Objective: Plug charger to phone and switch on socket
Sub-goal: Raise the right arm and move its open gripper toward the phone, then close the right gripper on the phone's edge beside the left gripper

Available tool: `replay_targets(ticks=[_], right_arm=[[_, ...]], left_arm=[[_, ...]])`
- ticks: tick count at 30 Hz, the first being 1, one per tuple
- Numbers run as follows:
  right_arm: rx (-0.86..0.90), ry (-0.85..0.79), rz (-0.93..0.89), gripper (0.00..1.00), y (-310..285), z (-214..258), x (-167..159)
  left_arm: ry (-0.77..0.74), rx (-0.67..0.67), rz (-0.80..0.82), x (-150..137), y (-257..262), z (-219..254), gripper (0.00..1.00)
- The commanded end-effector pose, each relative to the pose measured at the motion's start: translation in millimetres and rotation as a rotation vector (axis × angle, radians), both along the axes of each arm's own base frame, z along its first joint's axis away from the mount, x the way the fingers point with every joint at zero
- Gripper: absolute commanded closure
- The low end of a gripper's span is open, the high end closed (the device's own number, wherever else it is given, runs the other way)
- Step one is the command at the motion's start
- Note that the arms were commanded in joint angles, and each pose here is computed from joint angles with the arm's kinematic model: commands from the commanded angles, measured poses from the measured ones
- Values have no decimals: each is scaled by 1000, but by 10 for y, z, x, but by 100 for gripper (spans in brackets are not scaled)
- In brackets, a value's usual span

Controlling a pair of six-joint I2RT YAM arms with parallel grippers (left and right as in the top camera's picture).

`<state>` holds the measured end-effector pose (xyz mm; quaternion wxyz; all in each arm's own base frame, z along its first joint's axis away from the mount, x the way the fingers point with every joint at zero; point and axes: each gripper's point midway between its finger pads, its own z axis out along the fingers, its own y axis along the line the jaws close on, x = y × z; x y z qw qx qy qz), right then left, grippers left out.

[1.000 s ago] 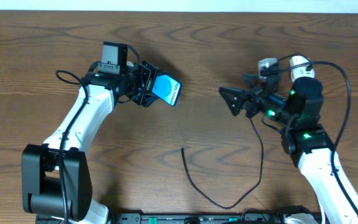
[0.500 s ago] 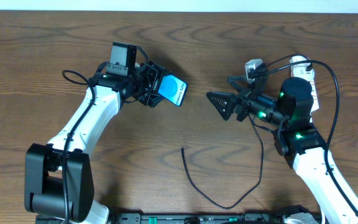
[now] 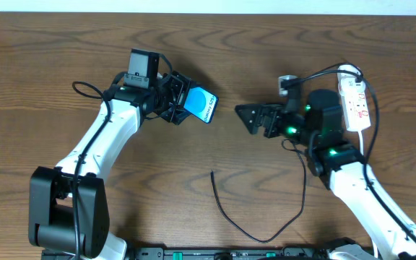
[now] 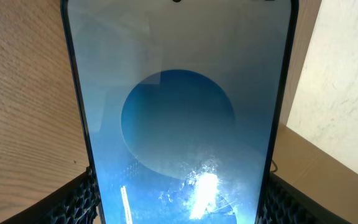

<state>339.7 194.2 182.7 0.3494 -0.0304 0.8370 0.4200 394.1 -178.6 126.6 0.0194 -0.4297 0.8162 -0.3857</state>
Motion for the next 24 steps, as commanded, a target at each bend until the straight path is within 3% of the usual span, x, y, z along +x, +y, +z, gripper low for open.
replay_targets(ticks=[1,24], right_arm=[[-39,13,-32,1,102,-85,58],[-76,-15,-5,1,393,-190,22]], left_arm=[[-43,-9,3,24,-70,191,93],[23,-32,-2,-165,-459,176,93]])
